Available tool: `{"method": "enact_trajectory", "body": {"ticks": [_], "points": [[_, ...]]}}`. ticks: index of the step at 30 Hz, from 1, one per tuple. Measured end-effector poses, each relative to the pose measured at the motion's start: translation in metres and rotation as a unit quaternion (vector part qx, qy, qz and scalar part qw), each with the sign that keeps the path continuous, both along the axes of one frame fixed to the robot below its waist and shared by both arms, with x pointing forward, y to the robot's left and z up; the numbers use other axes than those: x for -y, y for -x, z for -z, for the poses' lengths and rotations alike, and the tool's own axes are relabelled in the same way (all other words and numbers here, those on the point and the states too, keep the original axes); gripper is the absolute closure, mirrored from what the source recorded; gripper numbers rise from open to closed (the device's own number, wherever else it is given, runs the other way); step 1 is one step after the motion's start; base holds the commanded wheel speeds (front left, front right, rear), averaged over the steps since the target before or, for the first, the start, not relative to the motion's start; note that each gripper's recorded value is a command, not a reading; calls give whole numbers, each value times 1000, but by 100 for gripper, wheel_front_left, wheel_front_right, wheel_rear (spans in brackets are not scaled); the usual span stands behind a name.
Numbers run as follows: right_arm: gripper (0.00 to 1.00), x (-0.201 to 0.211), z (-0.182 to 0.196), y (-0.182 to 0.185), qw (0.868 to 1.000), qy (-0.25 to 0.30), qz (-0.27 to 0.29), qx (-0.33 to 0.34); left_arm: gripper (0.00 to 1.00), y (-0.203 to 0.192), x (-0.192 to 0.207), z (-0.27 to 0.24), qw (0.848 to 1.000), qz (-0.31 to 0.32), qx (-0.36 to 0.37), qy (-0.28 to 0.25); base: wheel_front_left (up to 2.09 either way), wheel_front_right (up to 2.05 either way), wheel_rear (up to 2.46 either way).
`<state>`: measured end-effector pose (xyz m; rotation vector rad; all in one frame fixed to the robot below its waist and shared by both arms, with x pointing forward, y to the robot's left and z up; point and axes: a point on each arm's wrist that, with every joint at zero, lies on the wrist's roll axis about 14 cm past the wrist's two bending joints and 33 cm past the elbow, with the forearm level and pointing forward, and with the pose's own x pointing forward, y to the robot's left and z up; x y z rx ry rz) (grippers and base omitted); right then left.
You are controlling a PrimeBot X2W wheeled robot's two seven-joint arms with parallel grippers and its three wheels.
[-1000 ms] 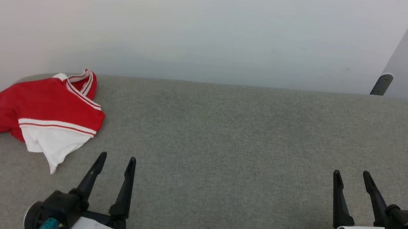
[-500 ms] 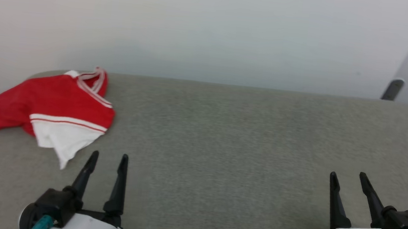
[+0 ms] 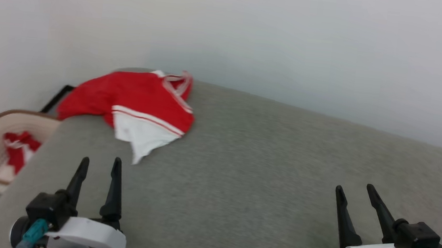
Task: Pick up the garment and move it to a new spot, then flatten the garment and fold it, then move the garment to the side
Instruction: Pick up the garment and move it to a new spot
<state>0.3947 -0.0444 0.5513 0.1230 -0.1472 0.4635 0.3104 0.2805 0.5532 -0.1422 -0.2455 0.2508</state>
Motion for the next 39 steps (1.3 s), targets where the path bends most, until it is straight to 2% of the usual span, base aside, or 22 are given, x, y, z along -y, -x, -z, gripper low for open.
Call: {"method": "enact_trajectory", "body": {"ticks": [6, 11, 19, 26, 31, 34, 39], "points": [[0, -42, -3, 1, 998, 4, -56, 3, 0, 24, -29, -6, 999, -41, 2, 11, 0, 0, 0], [0, -62, -1, 0, 996, 14, -86, 0, 0, 20, -41, -17, 999, -28, -19, 25, 0, 0, 0], [0, -73, -14, -24, 994, 33, -106, 23, 0, -33, -69, -76, 999, 6, -47, -5, 0, 0, 0], [0, -65, -15, -55, 994, 31, -99, 31, 0, -96, -88, -92, 991, 20, -130, -21, 0, 0, 0], [0, -48, 4, -77, 996, 30, -79, 15, 0, -150, -87, -64, 974, 38, -223, -16, 0, 0, 0], [0, -36, 17, -89, 997, 31, -66, 3, 0, -175, -91, -31, 954, 38, -297, -6, 0, 0, 0], [0, -16, 42, -103, 998, 33, -44, -20, 0, -205, -86, 30, 912, 50, -407, 14, 0, 0, 0]]}}
